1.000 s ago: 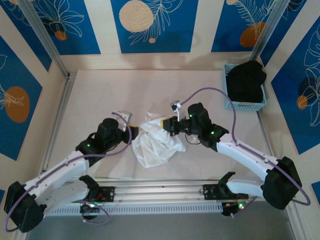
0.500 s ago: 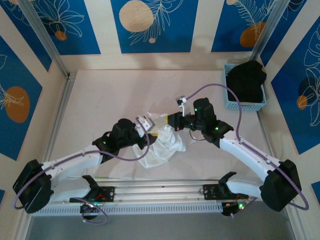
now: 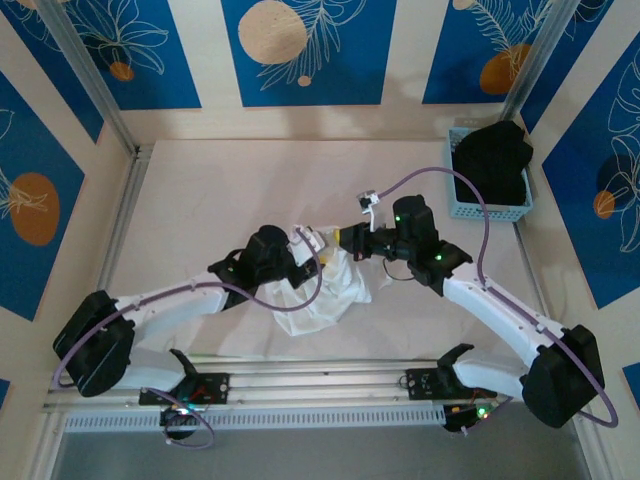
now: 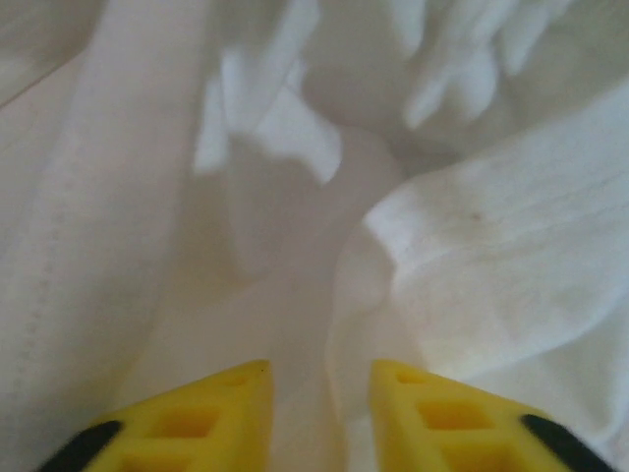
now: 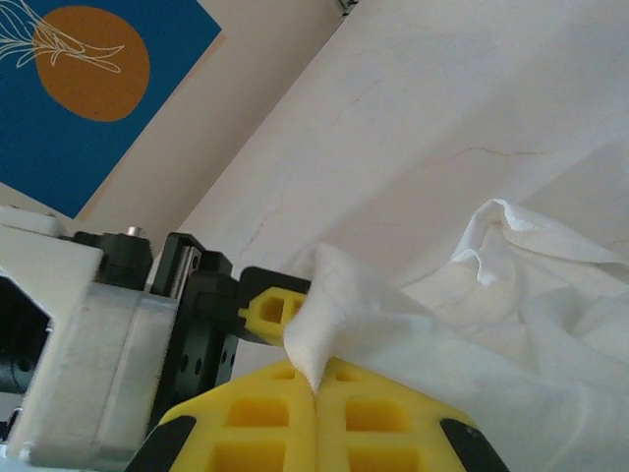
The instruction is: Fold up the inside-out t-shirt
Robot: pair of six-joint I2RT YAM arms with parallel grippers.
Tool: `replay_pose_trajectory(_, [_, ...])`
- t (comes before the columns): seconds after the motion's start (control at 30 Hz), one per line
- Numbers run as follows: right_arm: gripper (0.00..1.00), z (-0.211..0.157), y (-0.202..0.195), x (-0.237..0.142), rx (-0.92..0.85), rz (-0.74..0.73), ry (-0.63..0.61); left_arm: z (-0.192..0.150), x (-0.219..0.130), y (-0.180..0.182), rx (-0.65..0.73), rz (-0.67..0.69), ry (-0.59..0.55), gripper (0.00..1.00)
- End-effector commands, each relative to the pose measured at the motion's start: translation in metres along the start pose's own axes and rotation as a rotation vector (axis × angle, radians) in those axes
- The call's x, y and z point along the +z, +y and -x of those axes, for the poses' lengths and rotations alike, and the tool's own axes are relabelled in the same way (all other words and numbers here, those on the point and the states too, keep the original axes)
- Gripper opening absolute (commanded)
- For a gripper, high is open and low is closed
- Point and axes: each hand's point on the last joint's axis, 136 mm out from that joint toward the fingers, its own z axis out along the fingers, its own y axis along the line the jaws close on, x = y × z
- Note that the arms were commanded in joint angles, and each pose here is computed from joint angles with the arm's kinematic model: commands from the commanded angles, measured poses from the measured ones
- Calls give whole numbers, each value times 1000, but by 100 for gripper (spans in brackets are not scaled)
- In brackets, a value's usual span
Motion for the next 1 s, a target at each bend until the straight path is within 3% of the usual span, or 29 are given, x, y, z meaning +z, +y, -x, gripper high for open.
replay_pose_trajectory(0.0, [0, 4, 4, -9, 0, 14, -26, 13, -1, 2, 22, 17, -21, 16])
replay_pose_trajectory(0.13, [0, 12, -4, -17, 4, -20, -59, 11, -13, -16, 18, -74, -41, 0])
replay_pose_trajectory(0.47, [0, 25, -22, -28, 20, -118, -82, -1, -55, -74, 85, -330, -121, 0])
replay_pose_trajectory(0.63, [0, 8, -39, -28, 34, -211, -7, -22, -48, -104, 121, -460, -46, 0])
replay_pose_trajectory(0.73, [0, -7, -45, -27, 44, -237, 28, -28, -47, -113, 120, -502, -25, 4])
replay_pose_trajectory(0.8, [0, -15, -49, -28, 51, -254, 47, -24, -50, -117, 113, -520, -45, 13])
replay_pose_trajectory(0.97, [0, -18, -48, -32, 55, -252, 36, -2, -68, -119, 87, -532, -174, 33])
